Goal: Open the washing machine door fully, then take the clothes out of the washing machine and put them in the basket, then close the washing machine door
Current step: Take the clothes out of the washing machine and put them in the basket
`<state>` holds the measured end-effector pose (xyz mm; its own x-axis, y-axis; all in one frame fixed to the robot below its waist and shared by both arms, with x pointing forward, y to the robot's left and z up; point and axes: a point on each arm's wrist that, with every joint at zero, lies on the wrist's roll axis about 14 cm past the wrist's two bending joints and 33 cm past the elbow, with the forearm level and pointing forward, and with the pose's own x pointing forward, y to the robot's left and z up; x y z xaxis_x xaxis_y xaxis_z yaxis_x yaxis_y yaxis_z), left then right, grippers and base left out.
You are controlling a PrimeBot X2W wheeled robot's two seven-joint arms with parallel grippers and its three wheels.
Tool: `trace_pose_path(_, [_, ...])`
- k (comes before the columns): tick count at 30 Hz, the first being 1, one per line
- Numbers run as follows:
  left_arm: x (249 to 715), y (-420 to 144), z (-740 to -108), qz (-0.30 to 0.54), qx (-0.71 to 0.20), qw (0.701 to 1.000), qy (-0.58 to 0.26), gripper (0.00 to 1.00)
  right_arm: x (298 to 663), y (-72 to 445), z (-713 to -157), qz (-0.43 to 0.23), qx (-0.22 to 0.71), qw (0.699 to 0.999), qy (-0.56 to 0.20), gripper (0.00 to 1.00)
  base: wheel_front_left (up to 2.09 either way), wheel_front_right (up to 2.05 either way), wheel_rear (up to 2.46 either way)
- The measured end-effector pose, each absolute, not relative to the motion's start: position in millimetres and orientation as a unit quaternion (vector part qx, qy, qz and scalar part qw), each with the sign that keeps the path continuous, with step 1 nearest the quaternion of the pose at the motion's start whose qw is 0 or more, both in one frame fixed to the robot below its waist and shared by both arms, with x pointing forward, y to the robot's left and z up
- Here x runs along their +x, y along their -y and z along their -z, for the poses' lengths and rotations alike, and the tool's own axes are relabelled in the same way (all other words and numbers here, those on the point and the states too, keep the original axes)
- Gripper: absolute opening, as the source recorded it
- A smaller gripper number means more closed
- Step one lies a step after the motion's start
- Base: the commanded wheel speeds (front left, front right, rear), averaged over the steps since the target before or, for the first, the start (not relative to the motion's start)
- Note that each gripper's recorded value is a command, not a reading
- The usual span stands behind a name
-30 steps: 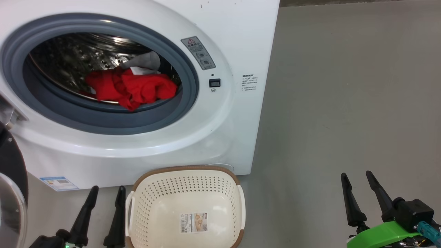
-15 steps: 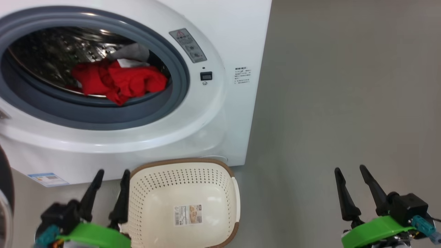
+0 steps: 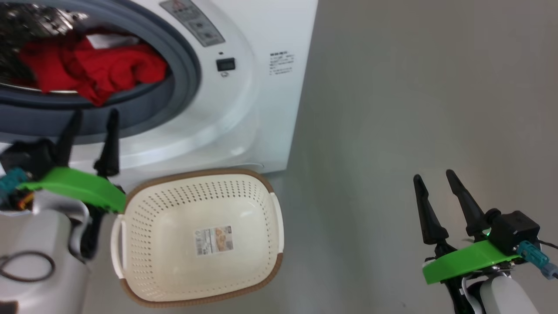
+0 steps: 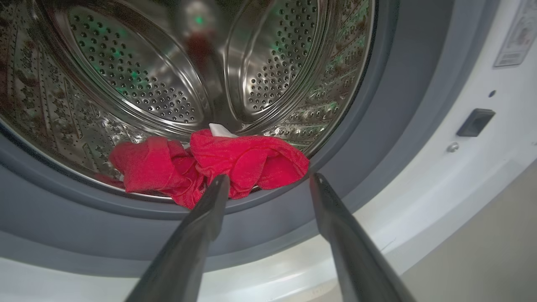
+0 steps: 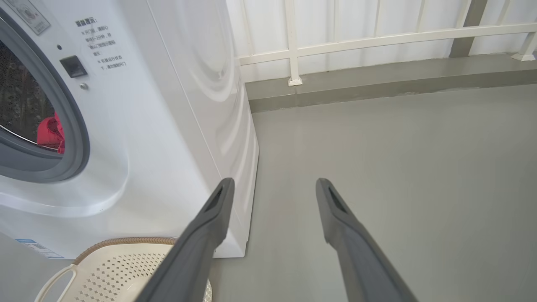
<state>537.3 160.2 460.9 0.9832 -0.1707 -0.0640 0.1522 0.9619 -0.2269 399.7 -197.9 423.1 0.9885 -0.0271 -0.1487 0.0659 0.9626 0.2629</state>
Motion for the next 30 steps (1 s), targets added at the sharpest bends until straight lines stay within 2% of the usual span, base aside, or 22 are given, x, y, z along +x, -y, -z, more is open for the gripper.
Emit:
trace_pose_path(14, [623,-161,-422,0.065,-0.115,0.988,-0.085,1.00,413,217,-402,0.053,0.137,0.985,-0.090,1.00,0.00,0.00,0.00])
trace_pose_path(23, [657,-161,-398,0.050,-0.117,0.986,-0.108,1.00,410,226,-390,0.067,0.131,0.983,-0.107,1.00,0.00,0.00,0.00])
trace_pose_path(30, [664,-155,-383,0.050,-0.116,0.984,-0.126,1.00,404,233,-388,0.077,0.124,0.983,-0.112,1.00,0.00,0.00,0.00])
